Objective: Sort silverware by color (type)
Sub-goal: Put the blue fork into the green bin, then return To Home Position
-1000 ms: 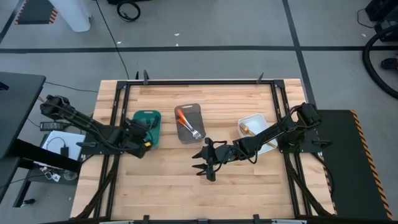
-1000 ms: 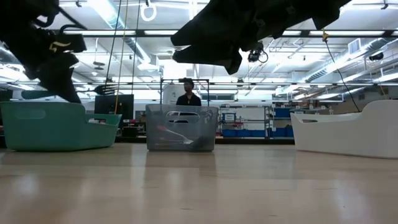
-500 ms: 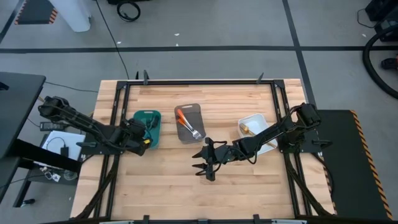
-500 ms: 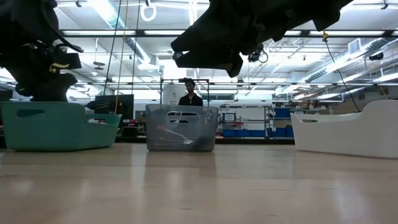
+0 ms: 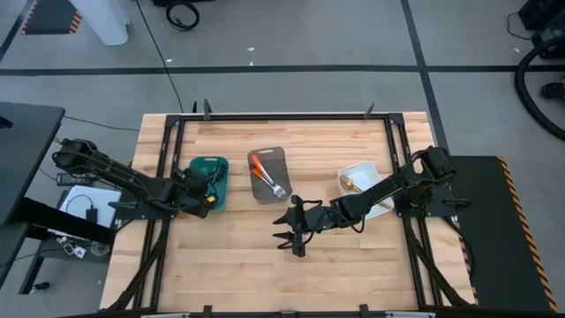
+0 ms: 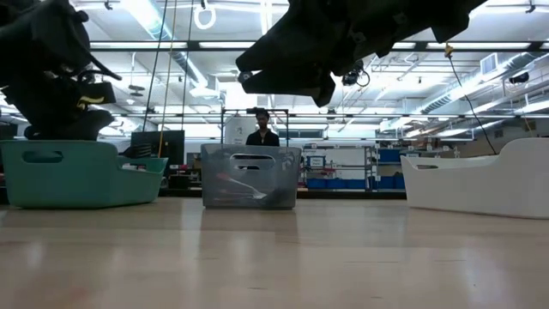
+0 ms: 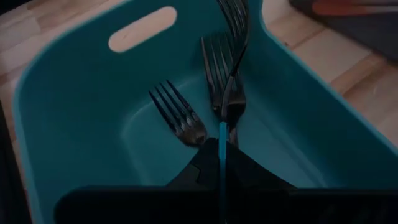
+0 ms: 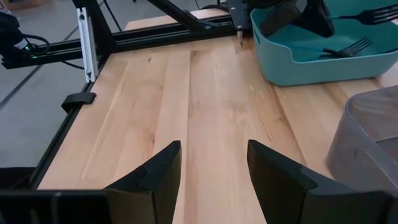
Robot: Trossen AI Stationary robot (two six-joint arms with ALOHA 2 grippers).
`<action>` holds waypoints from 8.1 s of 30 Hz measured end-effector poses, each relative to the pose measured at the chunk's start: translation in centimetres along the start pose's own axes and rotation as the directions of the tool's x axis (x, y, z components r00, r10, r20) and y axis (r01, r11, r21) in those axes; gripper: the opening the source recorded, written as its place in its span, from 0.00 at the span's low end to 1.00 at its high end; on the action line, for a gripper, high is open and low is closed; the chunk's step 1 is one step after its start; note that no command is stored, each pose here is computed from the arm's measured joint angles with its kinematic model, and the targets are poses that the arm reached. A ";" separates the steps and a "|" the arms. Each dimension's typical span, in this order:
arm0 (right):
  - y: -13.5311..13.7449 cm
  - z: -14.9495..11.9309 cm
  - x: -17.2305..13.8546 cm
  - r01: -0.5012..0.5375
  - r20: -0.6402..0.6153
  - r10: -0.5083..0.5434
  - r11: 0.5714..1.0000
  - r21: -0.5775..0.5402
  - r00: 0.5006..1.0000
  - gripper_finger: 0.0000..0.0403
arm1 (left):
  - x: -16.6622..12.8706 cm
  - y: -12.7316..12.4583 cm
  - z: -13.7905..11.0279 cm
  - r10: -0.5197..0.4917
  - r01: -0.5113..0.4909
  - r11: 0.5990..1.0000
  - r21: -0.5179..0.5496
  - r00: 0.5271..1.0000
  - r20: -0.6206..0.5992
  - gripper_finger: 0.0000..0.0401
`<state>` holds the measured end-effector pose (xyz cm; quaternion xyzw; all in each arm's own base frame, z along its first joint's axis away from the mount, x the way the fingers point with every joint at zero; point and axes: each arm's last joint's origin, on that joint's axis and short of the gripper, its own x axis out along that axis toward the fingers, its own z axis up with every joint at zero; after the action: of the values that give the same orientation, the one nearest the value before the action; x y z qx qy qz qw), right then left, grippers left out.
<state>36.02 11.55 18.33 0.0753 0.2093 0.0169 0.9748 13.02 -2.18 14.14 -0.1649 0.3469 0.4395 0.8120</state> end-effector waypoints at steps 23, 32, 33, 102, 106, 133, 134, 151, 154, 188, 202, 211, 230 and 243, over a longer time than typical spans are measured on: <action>-1.3 1.5 -2.0 0.053 -0.012 -0.053 0.999 0.012 0.999 0.47 | -1.7 -0.5 1.2 -0.193 0.178 0.962 0.206 0.980 0.055 0.31; -3.1 0.7 -5.3 0.111 0.063 -0.113 0.993 0.035 0.992 0.47 | -3.3 -0.3 2.3 -0.346 0.291 0.906 0.307 0.927 0.144 0.30; -3.3 0.5 -5.7 0.109 0.074 -0.112 0.993 0.044 0.991 0.47 | -3.4 -0.2 2.4 -0.358 0.298 0.901 0.316 0.922 0.150 0.30; -11.6 -4.9 -24.3 0.244 0.591 -0.268 0.962 0.122 0.761 0.01 | -5.0 3.4 0.7 -0.861 0.638 0.505 0.581 0.326 0.390 0.30; -11.3 -5.1 -26.2 0.214 0.643 -0.242 0.969 0.123 0.727 0.01 | -4.8 3.3 0.5 -0.864 0.649 0.501 0.573 0.338 0.373 0.28; -11.1 -6.4 -27.3 0.119 0.605 -0.204 0.977 0.178 0.770 0.04 | -4.6 2.6 -0.5 -0.949 0.751 0.293 0.592 0.151 0.278 0.10; -11.1 -6.4 -27.3 0.119 0.606 -0.204 0.977 0.178 0.769 0.04 | -4.6 2.6 -0.5 -0.951 0.752 0.285 0.594 0.145 0.272 0.10; -11.1 -6.4 -27.3 0.118 0.606 -0.203 0.977 0.178 0.769 0.04 | -4.6 2.7 -0.2 -0.927 0.791 0.329 0.516 0.167 0.335 0.10; -11.1 -6.4 -27.3 0.118 0.606 -0.203 0.977 0.178 0.769 0.04 | -4.6 2.7 -0.2 -0.927 0.793 0.328 0.514 0.166 0.335 0.10; -11.1 -6.4 -27.3 0.118 0.607 -0.203 0.977 0.178 0.768 0.04 | -4.7 2.7 -0.1 -0.928 0.795 0.322 0.514 0.156 0.339 0.10; -11.1 -6.4 -27.3 0.117 0.607 -0.203 0.977 0.178 0.768 0.04 | -4.7 2.7 -0.1 -0.928 0.795 0.322 0.515 0.156 0.339 0.10; -11.1 -6.4 -27.3 0.118 0.607 -0.203 0.977 0.178 0.768 0.04 | -4.7 2.7 -0.1 -0.928 0.795 0.322 0.514 0.156 0.339 0.10; -11.1 -6.4 -27.3 0.118 0.607 -0.203 0.977 0.178 0.769 0.04 | -4.7 2.7 -0.1 -0.928 0.795 0.321 0.514 0.156 0.339 0.10; -11.1 -6.4 -27.3 0.118 0.607 -0.203 0.977 0.178 0.769 0.04 | -4.7 2.7 -0.1 -0.928 0.795 0.321 0.514 0.156 0.339 0.10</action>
<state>8.50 -0.31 21.97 0.1215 -0.1171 -0.1058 0.9800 8.98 -3.58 17.52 -0.1001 -0.0354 -0.1209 0.9870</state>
